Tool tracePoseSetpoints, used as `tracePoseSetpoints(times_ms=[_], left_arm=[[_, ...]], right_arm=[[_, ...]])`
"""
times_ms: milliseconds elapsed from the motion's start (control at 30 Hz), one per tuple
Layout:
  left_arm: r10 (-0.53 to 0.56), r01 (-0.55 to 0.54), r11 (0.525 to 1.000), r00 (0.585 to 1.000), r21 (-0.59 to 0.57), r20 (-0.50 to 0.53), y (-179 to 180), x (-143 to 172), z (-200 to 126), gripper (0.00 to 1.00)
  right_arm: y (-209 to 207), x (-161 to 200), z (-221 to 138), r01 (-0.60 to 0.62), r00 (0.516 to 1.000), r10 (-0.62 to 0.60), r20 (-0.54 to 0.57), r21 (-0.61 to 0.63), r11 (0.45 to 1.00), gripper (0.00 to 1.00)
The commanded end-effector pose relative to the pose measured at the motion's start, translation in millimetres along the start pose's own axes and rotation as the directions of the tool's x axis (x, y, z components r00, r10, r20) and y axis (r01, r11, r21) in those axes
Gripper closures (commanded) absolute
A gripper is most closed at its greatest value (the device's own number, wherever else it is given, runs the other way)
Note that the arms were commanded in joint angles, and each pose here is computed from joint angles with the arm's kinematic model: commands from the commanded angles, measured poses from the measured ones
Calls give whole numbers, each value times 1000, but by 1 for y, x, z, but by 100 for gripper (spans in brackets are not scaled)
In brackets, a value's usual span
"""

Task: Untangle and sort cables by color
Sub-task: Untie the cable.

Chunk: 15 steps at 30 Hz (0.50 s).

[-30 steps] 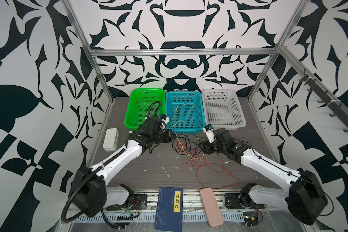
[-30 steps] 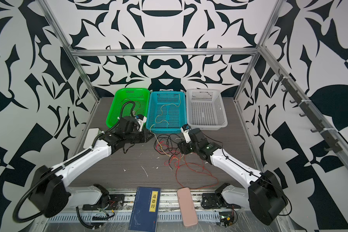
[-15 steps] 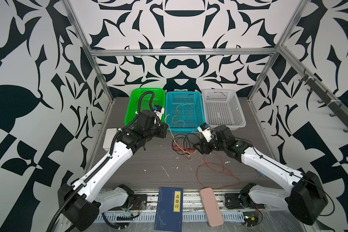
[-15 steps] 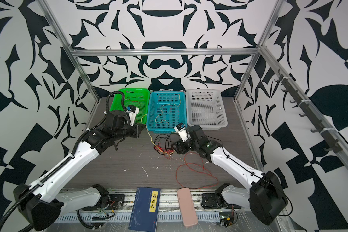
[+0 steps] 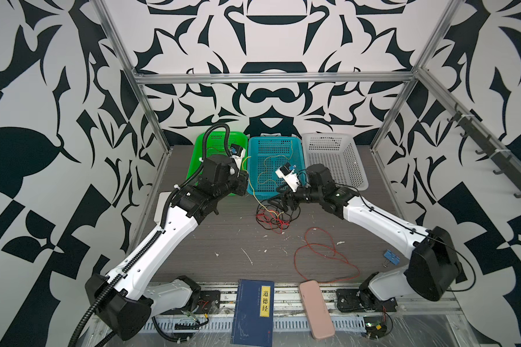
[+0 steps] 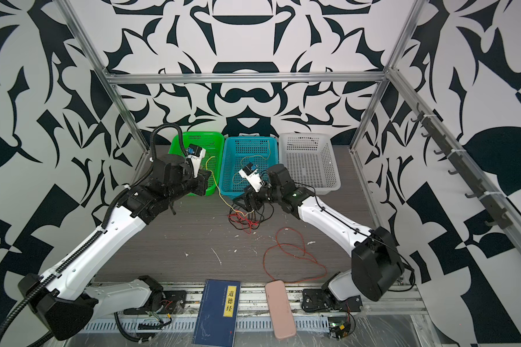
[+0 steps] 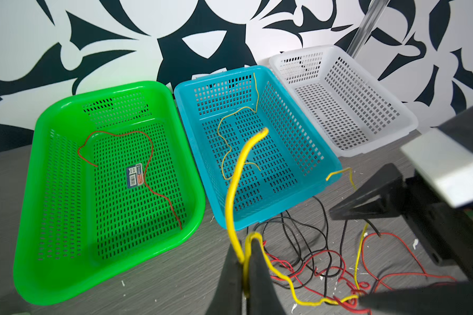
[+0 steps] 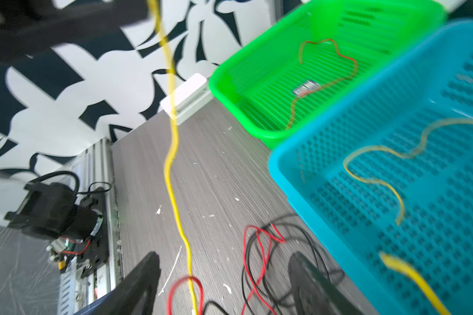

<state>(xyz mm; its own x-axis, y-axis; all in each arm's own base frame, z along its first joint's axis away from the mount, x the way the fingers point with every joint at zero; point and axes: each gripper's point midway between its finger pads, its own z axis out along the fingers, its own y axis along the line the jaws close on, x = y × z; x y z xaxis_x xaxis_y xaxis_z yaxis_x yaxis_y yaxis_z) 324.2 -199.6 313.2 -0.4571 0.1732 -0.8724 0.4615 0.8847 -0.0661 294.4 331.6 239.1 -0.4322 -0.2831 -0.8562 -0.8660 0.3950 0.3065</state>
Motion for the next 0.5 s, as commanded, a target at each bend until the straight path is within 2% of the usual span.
tracePoseSetpoints(times_ms=[0,167,267,400,467], left_arm=[[-4,3,1000,999,28,34,-5,-11,-4,100],[-13,12,999,999,32,35,-6,-11,-2,100],[-13,11,999,999,38,35,-7,-12,-2,100],[-21,19,999,998,50,54,-8,-16,-4,100],[-18,15,999,998,45,61,-8,-18,-6,100]], right_arm=[[27,-39,8,139,987,-130,95,-102,985,27],[52,-47,25,164,983,-140,116,-233,959,31],[56,-45,39,166,985,-149,90,-220,961,35],[45,-34,57,126,992,-124,26,-176,976,63],[38,-28,62,106,994,-106,5,-154,982,73]])
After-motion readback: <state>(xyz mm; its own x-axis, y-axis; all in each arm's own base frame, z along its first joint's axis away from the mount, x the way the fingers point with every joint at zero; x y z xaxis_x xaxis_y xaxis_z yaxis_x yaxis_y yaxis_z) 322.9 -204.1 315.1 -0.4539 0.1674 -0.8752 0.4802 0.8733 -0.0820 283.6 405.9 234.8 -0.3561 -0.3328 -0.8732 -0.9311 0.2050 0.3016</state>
